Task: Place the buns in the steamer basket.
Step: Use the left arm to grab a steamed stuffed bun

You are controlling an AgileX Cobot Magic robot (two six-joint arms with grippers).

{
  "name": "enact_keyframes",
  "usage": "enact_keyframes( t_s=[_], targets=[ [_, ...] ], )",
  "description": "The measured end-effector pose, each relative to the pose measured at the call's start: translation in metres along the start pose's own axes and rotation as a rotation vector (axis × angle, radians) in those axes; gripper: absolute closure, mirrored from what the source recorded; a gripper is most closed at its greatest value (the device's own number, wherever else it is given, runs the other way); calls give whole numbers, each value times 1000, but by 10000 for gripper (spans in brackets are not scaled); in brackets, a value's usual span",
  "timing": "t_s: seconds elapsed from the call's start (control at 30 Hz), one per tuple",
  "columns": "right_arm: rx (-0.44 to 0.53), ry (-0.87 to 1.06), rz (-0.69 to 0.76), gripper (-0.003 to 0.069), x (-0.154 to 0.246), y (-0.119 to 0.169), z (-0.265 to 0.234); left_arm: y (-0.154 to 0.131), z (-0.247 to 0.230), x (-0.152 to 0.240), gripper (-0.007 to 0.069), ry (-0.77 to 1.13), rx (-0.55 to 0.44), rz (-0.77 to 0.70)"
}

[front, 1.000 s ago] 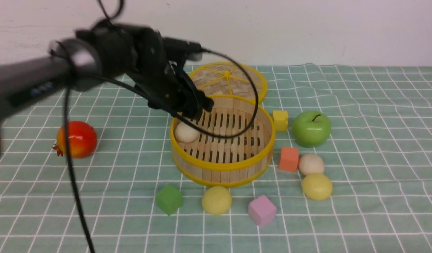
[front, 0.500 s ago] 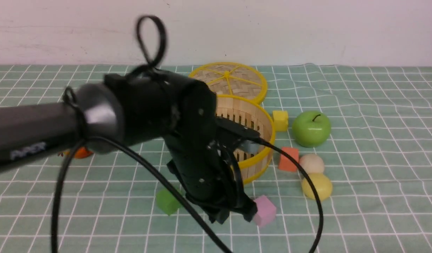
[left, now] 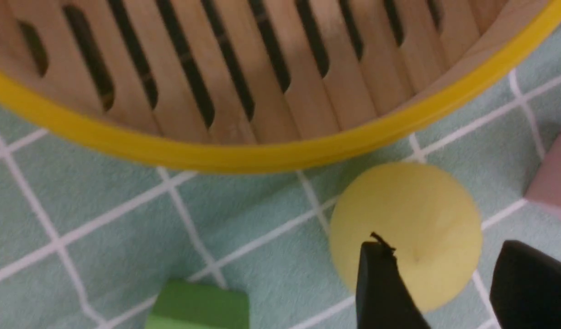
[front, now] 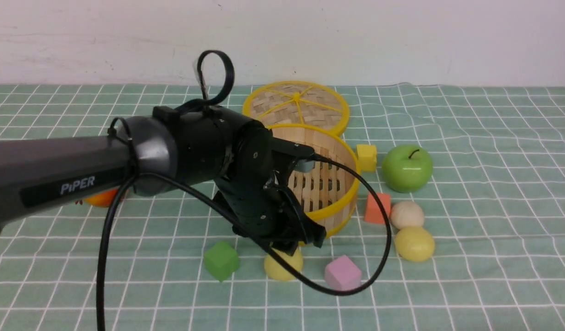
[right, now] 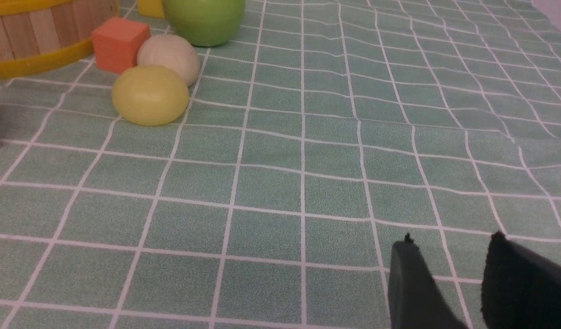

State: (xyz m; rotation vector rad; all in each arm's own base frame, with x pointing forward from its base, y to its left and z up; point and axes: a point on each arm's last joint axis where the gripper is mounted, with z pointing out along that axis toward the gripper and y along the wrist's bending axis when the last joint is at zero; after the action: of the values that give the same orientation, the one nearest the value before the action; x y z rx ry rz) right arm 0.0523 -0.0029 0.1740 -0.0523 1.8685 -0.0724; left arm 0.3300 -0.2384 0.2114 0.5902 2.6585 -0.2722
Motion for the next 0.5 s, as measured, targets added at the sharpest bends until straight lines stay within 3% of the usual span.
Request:
enact_keyframes(
  t_s=[0.5],
  targets=[
    [1,0,-2,419,0,0,0,2,27,4,298,26,-9,-1]
  ],
)
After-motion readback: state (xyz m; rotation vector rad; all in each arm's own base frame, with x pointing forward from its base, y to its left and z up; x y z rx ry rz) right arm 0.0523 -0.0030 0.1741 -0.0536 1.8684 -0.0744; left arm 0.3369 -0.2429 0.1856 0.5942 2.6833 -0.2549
